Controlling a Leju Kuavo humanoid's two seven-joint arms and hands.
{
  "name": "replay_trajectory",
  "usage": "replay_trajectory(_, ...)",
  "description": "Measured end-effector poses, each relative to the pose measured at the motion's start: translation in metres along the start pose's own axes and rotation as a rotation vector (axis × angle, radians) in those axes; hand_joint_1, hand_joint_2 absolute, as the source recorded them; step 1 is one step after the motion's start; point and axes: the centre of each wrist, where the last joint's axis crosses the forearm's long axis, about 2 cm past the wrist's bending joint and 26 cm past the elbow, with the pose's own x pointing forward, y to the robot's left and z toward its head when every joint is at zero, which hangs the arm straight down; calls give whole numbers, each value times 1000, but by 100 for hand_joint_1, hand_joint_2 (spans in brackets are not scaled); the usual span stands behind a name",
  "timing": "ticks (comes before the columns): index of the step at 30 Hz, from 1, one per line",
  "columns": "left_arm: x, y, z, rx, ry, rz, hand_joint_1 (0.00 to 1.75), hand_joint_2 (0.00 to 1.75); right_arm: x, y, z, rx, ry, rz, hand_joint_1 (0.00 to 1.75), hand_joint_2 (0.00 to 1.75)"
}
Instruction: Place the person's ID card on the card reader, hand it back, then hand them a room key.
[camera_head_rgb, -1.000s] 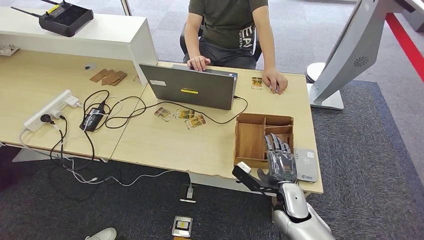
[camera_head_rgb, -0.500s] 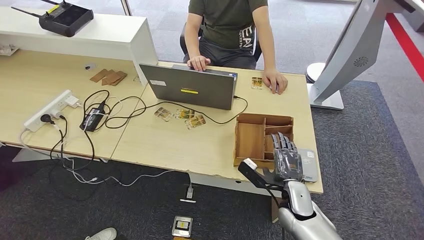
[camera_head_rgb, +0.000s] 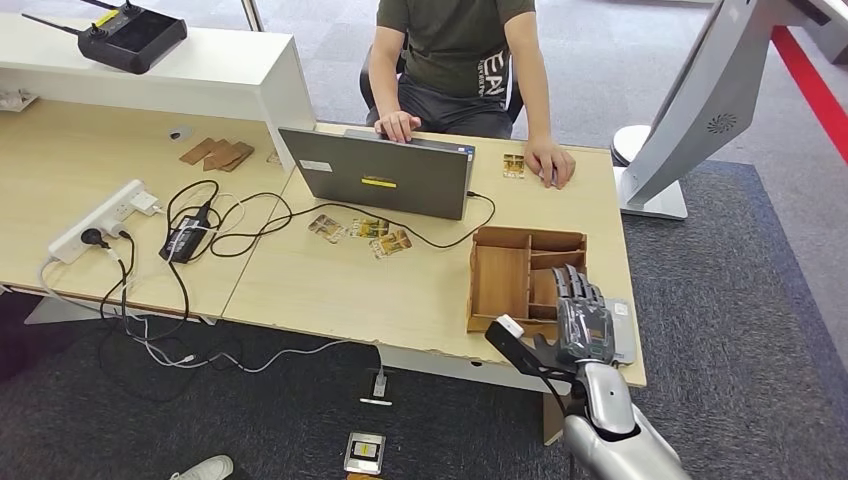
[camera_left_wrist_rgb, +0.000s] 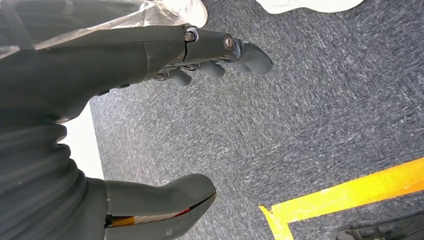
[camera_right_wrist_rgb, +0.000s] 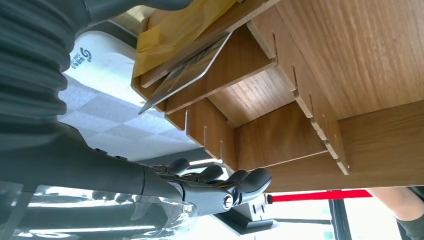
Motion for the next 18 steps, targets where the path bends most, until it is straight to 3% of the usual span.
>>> replay_trajectory(7, 2, 3, 0, -3, -1, -6, 0, 175, -2, 1, 0, 0, -2, 5, 5, 175)
replay_trajectory(11, 2, 3, 0, -2, -2, -10, 0, 175, -3, 1, 0, 0, 3, 4, 150, 175)
replay_trajectory(12, 3, 4, 0, -2, -2, -10, 0, 175, -4, 1, 0, 1, 4, 4, 159, 175)
replay_trajectory(18, 4, 4, 0, -1, -1, -12, 0, 175, -6, 2, 0, 8, 5, -1, 169, 175)
